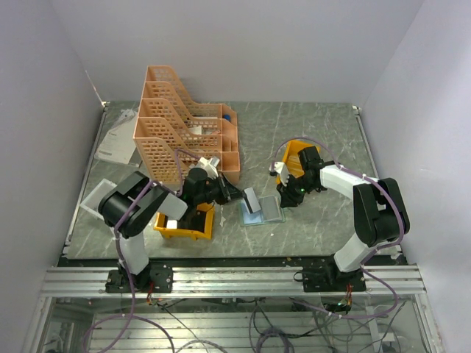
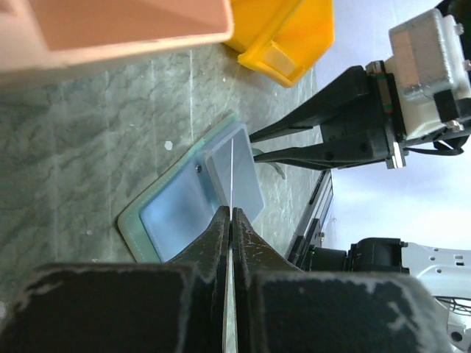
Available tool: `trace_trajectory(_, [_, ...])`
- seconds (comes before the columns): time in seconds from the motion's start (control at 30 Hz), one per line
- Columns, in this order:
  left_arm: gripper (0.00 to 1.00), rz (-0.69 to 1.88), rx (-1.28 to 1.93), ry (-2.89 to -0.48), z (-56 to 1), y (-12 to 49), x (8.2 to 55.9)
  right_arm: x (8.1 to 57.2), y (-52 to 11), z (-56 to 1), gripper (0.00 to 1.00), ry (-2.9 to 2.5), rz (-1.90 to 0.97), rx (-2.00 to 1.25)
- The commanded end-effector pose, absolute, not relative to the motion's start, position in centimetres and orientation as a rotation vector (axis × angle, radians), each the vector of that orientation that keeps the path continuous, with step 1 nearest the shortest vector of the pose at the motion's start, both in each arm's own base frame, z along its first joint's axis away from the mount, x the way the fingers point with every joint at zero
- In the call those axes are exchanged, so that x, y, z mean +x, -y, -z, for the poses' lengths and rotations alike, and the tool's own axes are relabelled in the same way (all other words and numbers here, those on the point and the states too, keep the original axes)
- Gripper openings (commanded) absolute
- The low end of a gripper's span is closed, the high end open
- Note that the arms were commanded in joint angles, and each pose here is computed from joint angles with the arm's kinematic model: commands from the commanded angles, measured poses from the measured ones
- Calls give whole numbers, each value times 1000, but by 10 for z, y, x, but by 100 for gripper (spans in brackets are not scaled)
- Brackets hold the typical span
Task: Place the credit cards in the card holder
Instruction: Adjust the distractor at the center of the board, then insert the credit card into the card holder.
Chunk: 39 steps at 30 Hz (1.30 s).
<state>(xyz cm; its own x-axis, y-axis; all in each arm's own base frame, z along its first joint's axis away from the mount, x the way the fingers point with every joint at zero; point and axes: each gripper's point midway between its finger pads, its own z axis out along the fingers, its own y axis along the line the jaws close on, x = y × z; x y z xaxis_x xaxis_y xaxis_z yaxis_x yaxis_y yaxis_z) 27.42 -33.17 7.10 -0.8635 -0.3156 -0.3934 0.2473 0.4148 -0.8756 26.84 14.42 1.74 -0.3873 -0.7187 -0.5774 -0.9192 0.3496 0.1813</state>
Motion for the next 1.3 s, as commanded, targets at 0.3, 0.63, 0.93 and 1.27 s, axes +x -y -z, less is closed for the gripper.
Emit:
trace_trajectory(0.3, [7, 1527, -5, -2138, -65, 354, 266, 272, -146, -18, 23, -2221, -681, -1444])
trace_trajectory(0.63, [7, 1543, -5, -2117, -78, 350, 259, 271, -146, -18, 24, -2222, -685, -1448])
trace_trajectory(0.93, [7, 1556, -10, -2129, -73, 355, 261, 271, -145, -17, 24, -2230, -682, -1449])
trace_trajectory(1.27, [7, 1544, -16, -2170, -57, 358, 257, 271, -145, -16, 24, -2230, -682, -1453])
